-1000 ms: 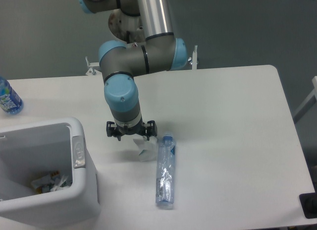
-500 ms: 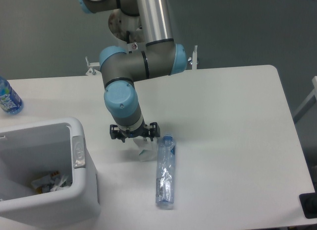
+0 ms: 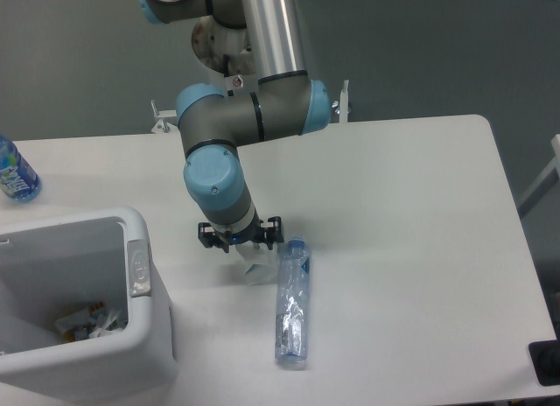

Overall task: Place the trash in the trash can
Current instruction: 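Lower the open gripper over the white wrapper and close on it, then lift the gripped white wrapper up off the table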

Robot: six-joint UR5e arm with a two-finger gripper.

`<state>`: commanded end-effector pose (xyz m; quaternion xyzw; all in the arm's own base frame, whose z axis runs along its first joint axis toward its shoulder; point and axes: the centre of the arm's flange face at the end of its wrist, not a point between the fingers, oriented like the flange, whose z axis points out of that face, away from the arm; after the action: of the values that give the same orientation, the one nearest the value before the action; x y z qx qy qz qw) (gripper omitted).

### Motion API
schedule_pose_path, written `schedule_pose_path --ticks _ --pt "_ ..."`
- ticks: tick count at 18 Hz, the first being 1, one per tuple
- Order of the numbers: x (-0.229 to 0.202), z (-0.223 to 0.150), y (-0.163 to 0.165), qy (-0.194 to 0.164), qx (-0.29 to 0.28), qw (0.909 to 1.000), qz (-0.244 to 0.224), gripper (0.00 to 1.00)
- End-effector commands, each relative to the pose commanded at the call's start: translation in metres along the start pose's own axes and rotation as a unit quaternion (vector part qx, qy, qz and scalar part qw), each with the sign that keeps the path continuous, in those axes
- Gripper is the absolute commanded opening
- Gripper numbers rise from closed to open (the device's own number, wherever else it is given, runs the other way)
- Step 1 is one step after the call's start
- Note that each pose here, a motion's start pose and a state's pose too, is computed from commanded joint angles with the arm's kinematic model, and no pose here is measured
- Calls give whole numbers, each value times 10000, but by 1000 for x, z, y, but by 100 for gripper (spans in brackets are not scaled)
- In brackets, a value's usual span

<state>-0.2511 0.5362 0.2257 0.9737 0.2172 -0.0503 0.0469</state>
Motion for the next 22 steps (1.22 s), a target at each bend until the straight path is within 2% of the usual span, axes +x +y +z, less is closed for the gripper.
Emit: schedule_pose_path --ticks 5,8,12,17,19,22 --pt "-3 -2 1 -167 -26 9999 -1 23" --pt "-4 -4 2 -170 -12 9998 35 9" --pt "-7 -9 3 -165 8 9998 63 6" --pt "-27 -67 13 -157 501 9986 11 3" --pt "-33 -90 13 49 778 9969 110 3" --pt "-54 -144 12 493 1448 9882 -66 3"
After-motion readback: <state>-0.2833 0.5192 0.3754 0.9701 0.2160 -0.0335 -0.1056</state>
